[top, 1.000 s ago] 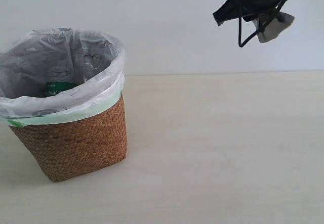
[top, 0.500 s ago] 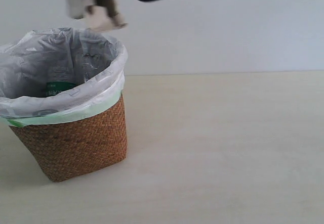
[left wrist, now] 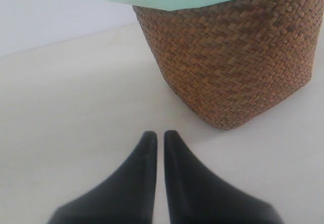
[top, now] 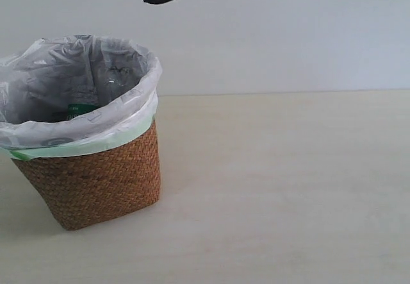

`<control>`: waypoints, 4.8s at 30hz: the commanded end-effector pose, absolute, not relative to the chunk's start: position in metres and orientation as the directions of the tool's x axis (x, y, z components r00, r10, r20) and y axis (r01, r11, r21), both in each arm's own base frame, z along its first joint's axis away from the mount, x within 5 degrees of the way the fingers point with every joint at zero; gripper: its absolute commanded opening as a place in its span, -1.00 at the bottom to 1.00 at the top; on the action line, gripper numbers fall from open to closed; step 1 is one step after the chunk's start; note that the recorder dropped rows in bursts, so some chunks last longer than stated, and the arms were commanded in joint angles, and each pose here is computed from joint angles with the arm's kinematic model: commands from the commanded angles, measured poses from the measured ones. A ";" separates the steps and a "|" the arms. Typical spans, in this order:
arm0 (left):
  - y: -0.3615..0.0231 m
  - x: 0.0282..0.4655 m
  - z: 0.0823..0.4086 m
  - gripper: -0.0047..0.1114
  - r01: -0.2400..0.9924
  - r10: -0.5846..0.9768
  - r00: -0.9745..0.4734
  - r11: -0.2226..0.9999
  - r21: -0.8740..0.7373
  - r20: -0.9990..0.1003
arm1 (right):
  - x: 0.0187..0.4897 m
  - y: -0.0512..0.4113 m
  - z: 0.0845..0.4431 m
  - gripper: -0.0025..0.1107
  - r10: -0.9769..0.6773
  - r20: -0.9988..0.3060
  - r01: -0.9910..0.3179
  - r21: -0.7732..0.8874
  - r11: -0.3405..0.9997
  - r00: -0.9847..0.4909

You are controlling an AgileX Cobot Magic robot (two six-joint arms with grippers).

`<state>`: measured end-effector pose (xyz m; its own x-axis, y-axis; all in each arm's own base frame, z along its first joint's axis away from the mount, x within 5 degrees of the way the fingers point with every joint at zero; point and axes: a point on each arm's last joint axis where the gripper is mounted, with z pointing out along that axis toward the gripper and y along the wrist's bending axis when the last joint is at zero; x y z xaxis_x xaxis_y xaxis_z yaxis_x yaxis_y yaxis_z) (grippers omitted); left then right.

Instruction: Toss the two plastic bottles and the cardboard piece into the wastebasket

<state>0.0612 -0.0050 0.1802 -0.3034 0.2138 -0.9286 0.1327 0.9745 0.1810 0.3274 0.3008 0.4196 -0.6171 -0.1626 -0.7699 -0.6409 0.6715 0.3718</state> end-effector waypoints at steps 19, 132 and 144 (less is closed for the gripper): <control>-0.005 0.061 0.180 -0.85 0.123 0.195 -0.292 0.979 0.165 -0.936 | 0.288 0.248 0.454 -0.96 -0.352 -0.734 -0.634 0.136 0.762 -0.580; -0.005 0.061 0.180 -0.85 0.123 0.195 -0.292 0.979 0.165 -0.936 | 0.019 0.001 0.305 -0.96 0.049 -0.997 -0.098 0.043 0.994 0.055; -0.005 0.061 0.180 -0.85 0.123 0.195 -0.292 0.979 0.165 -0.936 | 0.044 0.005 0.265 -0.96 0.068 -0.964 -0.120 0.038 0.992 0.257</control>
<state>0.0612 -0.0050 0.1802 -0.3034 0.2138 -0.9286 0.1327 0.9745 0.1810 0.0408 0.0049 0.2773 0.2783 0.0754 -0.9575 -0.1295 0.9908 0.0404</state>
